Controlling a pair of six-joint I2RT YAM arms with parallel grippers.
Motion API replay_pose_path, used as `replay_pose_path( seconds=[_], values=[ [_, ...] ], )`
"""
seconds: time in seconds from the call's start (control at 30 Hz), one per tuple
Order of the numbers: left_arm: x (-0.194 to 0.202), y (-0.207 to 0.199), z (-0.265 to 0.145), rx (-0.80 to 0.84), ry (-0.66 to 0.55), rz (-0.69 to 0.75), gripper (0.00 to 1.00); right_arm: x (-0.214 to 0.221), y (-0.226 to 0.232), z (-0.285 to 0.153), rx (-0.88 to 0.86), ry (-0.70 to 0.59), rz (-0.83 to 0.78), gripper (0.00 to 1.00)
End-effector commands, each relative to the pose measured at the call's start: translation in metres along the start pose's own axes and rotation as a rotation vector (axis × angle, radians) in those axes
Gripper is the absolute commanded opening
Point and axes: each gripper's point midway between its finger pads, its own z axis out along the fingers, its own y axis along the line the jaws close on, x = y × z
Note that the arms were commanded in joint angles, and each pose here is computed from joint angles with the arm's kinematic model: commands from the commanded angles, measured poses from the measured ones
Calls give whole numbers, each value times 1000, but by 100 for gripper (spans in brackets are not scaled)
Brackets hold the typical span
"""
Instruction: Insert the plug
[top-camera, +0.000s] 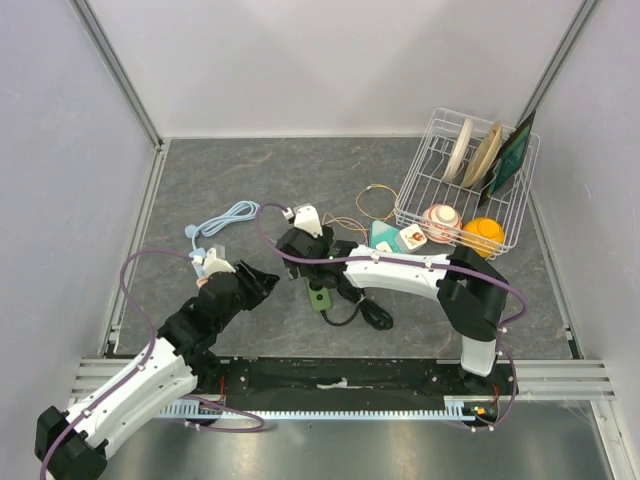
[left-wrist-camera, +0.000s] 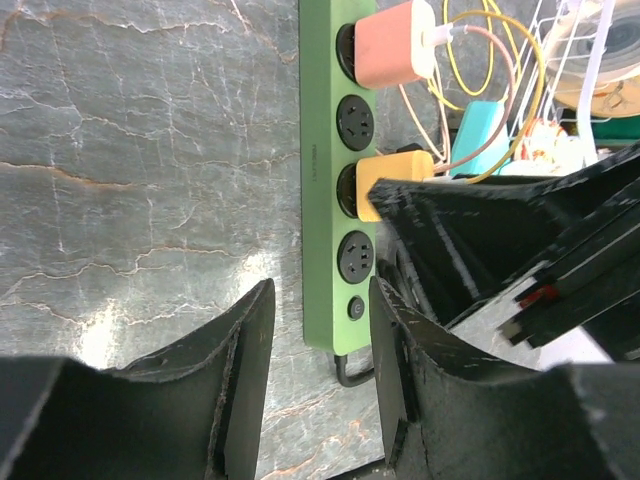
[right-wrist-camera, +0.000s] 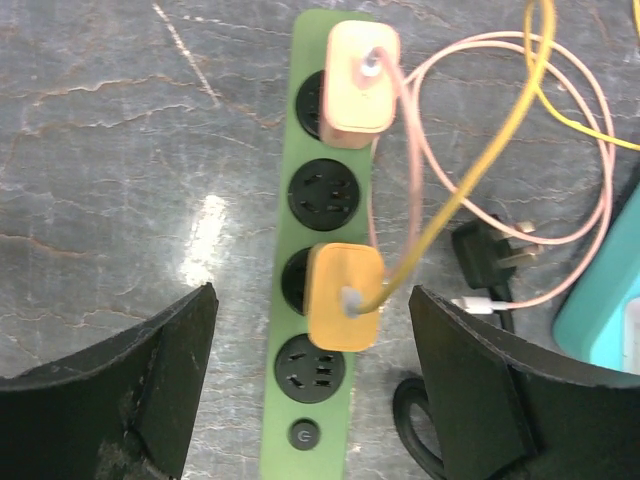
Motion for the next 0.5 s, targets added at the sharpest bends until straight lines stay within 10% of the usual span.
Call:
replay_pose_path(
  seconds=[0.0, 0.47],
  values=[
    [-1, -11, 6, 27, 9, 50, 49, -15, -13, -13, -16, 42, 14, 84],
    [42, -30, 44, 54, 231, 91, 50, -21, -8, 2, -79, 104, 24, 65]
  ],
)
